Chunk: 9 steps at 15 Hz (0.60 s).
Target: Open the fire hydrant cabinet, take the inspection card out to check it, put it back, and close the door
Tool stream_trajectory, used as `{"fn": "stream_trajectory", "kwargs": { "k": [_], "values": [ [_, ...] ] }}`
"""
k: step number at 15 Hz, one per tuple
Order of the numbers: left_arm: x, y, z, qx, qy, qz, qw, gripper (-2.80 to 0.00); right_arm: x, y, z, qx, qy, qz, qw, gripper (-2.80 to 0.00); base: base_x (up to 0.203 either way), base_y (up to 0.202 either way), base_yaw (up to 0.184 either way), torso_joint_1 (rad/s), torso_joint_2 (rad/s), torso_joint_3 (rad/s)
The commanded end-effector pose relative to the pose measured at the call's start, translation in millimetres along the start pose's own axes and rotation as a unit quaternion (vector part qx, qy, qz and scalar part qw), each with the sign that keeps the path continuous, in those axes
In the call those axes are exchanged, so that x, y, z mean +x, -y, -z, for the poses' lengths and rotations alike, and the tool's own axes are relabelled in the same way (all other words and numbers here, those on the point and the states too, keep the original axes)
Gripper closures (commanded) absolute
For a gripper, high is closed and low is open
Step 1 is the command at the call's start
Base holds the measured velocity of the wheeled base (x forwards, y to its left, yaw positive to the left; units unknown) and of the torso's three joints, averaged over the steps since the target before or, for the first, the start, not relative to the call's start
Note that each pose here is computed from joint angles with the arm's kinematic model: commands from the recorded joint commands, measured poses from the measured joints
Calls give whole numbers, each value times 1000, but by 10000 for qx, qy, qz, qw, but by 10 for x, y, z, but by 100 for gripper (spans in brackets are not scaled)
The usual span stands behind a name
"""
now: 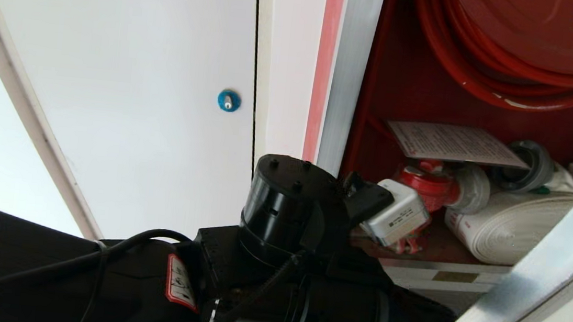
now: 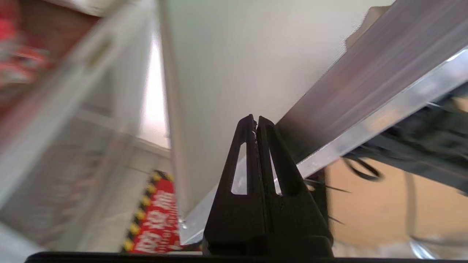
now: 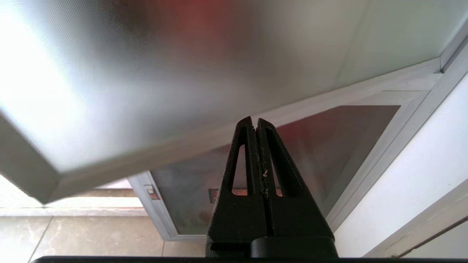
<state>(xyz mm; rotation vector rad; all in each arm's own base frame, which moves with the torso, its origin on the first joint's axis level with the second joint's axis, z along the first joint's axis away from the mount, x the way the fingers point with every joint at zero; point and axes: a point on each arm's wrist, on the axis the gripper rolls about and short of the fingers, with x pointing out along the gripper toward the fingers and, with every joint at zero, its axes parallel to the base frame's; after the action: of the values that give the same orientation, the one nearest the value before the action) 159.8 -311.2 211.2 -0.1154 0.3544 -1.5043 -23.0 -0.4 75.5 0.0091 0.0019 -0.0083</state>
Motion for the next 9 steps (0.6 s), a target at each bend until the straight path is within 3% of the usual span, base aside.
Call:
{"fn": "stream_trajectory", "kwargs": {
  "k": [1,9],
  "values": [
    [13,33,-1,1,-19,197,9998,0,0,0,-2,0,-1,-3,10000,0,0,0,0,0,0,0],
    [141,340,-34,12,-5,682,9977,0,0,0,-3,0,2,-3,10000,0,0,0,0,0,0,0]
  ]
}}
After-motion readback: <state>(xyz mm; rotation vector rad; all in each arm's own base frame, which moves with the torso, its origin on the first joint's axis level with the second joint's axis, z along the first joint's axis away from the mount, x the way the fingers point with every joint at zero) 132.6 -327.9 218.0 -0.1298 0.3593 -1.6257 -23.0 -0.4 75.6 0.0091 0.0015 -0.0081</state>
